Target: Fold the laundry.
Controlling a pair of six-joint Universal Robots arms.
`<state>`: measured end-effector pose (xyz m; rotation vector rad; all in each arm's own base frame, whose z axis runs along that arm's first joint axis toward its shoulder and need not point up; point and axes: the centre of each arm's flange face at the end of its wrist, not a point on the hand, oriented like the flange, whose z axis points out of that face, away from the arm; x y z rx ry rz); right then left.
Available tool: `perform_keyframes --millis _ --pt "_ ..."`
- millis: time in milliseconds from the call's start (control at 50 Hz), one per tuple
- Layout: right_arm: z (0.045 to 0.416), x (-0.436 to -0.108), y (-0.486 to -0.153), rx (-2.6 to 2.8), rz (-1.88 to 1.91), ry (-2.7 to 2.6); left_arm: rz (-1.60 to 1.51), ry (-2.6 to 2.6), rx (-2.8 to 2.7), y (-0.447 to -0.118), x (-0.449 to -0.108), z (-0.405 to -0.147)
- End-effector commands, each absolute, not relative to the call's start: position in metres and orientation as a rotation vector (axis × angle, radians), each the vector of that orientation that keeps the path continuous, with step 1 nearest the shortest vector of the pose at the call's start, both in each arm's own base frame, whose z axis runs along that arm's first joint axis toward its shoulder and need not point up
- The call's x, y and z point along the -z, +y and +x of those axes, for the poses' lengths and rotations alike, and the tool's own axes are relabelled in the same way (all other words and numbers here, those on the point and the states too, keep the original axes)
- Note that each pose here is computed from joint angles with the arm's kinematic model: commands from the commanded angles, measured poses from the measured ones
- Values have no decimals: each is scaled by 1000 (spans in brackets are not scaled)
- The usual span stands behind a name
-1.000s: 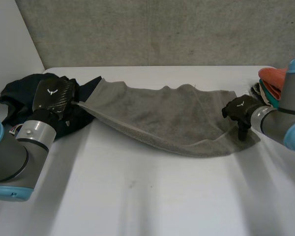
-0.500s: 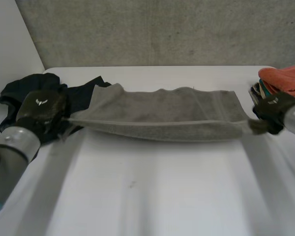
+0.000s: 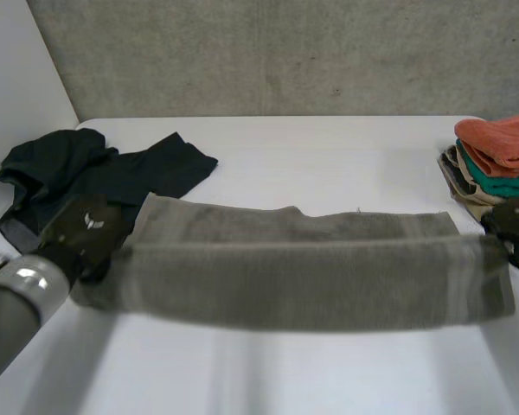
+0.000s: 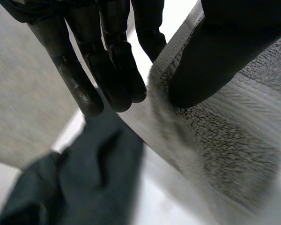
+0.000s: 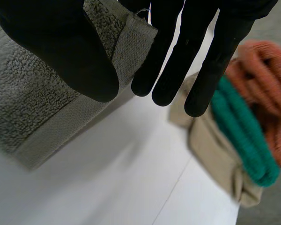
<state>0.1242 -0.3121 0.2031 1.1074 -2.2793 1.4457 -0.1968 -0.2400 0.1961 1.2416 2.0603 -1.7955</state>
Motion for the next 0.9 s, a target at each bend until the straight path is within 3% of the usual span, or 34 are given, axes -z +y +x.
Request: perform_keyframes --millis 20,280,360,540,760,900 --pt "147 -182 -355 -1586 1001 -2208 1244 1926 1929 -296 -181 -222" --pt "172 -151 -410 -1685 958 -2050 1145 1867 1935 -377 -149 -258" --pt "173 -148 -418 -1694 907 -2016 1154 1857 1945 -384 -139 -270" --pt "184 -152 -392 -1635 910 -2080 1217 1857 1968 -367 -139 -289" --pt "162 -173 -335 -1591 955 -2393 1093 1962 2063 -332 -187 -270" --pt "132 -154 -320 -1527 937 -2565 1012 2104 2081 -308 -185 -259"
